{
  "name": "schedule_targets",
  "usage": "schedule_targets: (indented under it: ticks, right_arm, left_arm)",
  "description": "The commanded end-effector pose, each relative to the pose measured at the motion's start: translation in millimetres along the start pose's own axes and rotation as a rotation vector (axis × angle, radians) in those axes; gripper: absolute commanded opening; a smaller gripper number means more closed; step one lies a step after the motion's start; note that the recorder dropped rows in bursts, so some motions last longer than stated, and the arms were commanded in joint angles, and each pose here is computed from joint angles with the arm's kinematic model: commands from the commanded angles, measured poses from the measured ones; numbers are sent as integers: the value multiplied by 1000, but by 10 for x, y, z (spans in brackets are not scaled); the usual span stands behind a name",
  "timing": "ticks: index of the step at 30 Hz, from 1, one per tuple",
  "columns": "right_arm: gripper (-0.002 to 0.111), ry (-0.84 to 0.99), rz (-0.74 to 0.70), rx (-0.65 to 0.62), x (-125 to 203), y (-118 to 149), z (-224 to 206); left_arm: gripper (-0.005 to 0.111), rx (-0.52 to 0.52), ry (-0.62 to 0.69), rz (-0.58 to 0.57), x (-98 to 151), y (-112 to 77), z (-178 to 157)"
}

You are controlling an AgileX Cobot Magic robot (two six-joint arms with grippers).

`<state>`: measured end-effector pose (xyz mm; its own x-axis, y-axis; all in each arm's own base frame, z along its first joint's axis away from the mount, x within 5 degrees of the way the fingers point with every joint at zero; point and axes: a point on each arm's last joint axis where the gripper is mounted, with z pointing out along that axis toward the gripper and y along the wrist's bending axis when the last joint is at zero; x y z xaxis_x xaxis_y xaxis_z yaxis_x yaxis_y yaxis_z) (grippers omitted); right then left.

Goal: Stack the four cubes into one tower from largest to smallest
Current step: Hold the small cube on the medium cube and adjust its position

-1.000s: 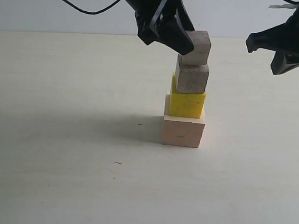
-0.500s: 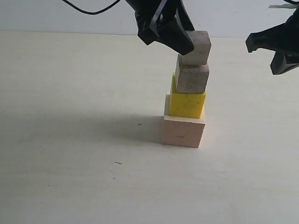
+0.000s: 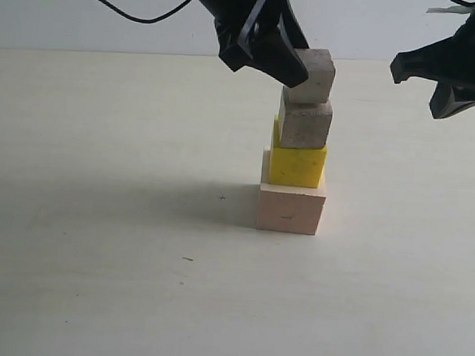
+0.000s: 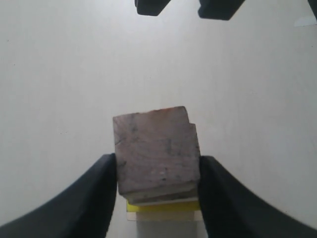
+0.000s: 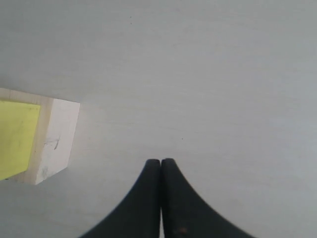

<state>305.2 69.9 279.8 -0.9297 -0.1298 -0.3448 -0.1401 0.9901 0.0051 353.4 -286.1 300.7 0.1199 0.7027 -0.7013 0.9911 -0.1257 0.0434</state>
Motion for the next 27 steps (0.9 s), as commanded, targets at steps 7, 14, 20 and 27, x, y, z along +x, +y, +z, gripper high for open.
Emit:
schedule_targets:
  ticks: [7,14,20,27]
  right_arm:
    - [0,-21,2,-1,-7,-10,-25]
    - [0,-21,3,-2,-7,-8,-25]
    - [0,-26,7,-7,-12,-4,-26]
    - [0,-28,7,-8,-14,-4,-26]
  left_arm:
    - [57,-6,-10,9,-39,-7,-24]
    - [57,-6,-10,9,-39,-7,-24]
    - [57,-5,-14,5,-42,-8,-24]
    - [57,-3,-21,-1,-49,-10,-24]
